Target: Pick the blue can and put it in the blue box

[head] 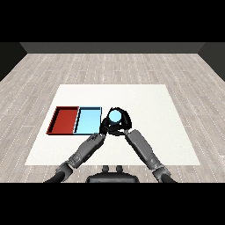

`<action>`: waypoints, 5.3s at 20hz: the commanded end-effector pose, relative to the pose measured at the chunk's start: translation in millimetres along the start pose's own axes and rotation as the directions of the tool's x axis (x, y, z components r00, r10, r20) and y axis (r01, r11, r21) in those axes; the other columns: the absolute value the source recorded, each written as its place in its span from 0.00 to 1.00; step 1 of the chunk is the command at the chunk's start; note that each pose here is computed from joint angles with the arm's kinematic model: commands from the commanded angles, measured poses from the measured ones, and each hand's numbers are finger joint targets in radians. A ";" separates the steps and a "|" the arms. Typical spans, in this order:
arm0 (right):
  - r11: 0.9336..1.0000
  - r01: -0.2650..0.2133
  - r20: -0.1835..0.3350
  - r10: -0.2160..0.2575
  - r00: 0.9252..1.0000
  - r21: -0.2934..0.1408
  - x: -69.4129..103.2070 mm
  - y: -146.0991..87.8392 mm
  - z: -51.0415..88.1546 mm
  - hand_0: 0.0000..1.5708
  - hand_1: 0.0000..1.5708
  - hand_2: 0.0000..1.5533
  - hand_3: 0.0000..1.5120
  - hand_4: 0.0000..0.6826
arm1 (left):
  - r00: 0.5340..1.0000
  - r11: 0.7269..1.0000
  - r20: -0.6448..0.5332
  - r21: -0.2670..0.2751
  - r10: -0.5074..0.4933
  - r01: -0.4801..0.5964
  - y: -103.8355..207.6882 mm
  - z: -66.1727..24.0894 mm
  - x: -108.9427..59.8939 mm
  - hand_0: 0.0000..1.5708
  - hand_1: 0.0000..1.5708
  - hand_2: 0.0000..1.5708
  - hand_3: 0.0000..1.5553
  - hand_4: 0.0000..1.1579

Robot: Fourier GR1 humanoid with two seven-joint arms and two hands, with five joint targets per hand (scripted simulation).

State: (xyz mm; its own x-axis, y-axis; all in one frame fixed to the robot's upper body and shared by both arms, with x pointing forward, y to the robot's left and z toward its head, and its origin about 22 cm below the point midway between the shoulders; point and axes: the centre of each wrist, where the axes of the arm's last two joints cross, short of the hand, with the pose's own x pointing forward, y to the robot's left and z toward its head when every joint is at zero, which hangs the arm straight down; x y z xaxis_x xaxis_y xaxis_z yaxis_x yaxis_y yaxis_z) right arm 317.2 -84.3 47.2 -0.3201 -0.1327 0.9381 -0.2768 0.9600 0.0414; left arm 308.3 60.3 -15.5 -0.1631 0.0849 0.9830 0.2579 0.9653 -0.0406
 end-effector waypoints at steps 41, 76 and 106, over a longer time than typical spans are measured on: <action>0.996 -0.088 -0.025 0.089 0.996 0.025 0.6 22.6 7.3 0.00 0.00 0.00 0.00 0.00 | 0.992 0.975 -0.039 0.182 -0.124 0.129 -6.5 -10.8 0.3 1.00 1.00 0.99 0.94 0.98; 0.933 0.156 0.198 -0.095 0.976 -0.325 57.0 -143.1 64.2 0.00 0.00 0.00 0.00 0.00 | 0.921 0.823 -0.260 0.423 -0.291 0.380 166.7 -49.5 20.7 1.00 1.00 1.00 0.97 0.95; 0.930 0.192 0.197 -0.134 0.971 -0.312 37.5 -146.3 39.8 0.00 0.00 0.00 0.00 0.00 | 0.606 0.627 -0.729 0.319 -0.317 0.711 190.0 2.7 -55.0 0.00 0.00 0.00 0.00 0.00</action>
State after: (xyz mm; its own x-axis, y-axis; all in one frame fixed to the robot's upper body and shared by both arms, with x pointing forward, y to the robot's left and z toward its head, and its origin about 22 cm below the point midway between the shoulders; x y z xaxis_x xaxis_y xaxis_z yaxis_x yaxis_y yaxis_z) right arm 308.0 -244.0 56.4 -0.4396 -0.2926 0.8492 -0.0237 0.9489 0.3147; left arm 363.5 234.4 -78.7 0.5132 -0.4417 0.7359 -0.1665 0.7899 0.5902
